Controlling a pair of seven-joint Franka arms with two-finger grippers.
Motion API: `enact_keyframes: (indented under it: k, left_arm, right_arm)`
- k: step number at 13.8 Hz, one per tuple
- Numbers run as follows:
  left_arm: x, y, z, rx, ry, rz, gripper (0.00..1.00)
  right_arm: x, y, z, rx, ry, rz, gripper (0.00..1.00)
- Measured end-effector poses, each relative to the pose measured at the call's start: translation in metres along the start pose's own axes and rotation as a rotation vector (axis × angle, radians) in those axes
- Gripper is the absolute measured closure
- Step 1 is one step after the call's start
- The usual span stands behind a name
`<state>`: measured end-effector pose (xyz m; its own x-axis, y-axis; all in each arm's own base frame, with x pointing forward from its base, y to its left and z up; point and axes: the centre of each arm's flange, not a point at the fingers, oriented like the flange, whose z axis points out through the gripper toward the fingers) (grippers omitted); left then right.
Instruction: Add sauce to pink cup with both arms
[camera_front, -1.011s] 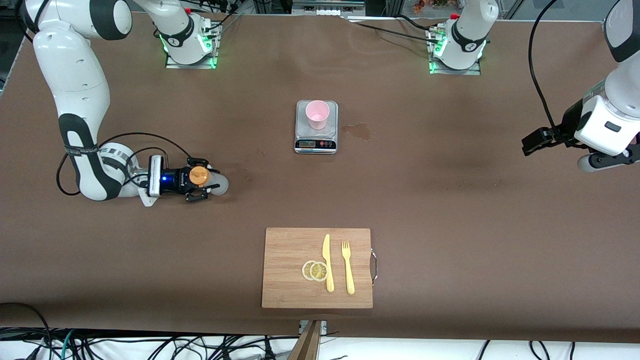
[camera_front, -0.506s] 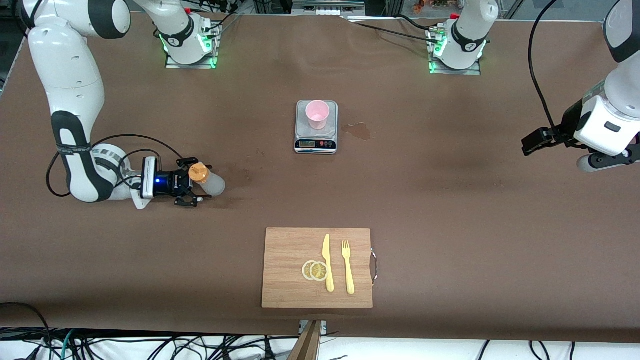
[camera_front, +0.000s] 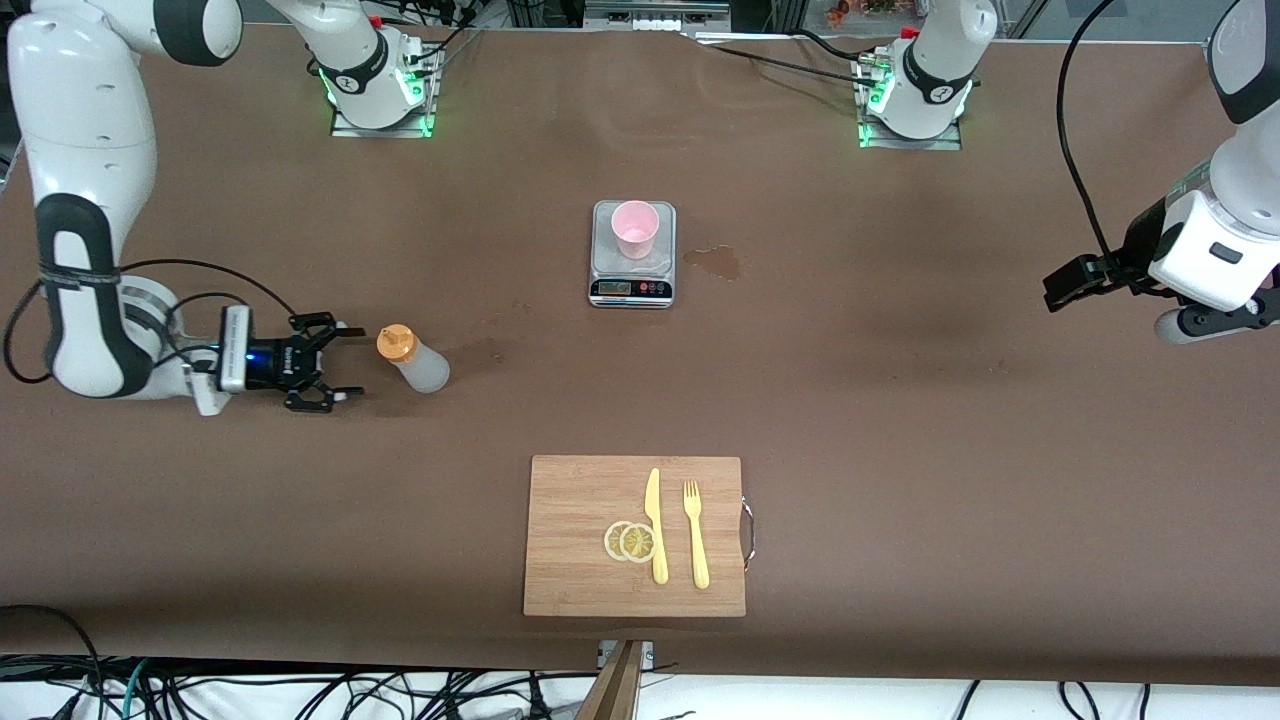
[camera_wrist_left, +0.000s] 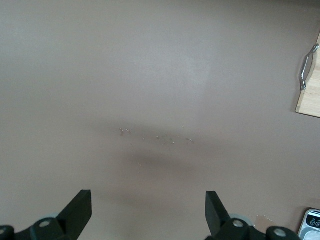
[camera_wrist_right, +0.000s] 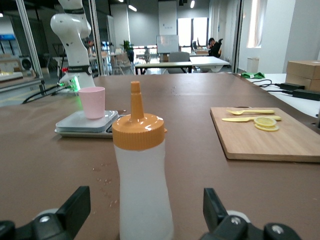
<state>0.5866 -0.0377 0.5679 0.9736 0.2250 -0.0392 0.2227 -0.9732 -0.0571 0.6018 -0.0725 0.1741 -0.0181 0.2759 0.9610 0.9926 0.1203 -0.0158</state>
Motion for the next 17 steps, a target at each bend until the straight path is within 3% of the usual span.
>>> enact_keyframes:
  k: [2, 4, 8, 13, 17]
  left_arm:
    - [0.001, 0.007, 0.005, 0.002, -0.008, 0.011, 0.0]
    - [0.001, 0.013, 0.008, -0.014, -0.019, 0.018, 0.0]
    - [-0.005, 0.029, 0.026, -0.137, -0.146, 0.012, 0.0]
    - [-0.026, 0.077, 0.019, -0.152, -0.165, 0.103, 0.0]
    - [-0.036, 0.058, -0.017, -0.14, -0.124, 0.091, 0.0]
  right_arm:
    - [0.031, 0.004, -0.031, 0.013, -0.08, -0.004, 0.0]
    - [0.074, 0.007, -0.063, 0.013, -0.197, 0.016, 0.0]
    - [0.164, -0.003, -0.113, -0.028, -0.449, 0.141, 0.0]
    - [0.259, -0.024, -0.143, -0.157, -0.7, 0.384, 0.0]
    - [0.348, -0.035, -0.119, -0.32, -0.911, 0.579, 0.0]
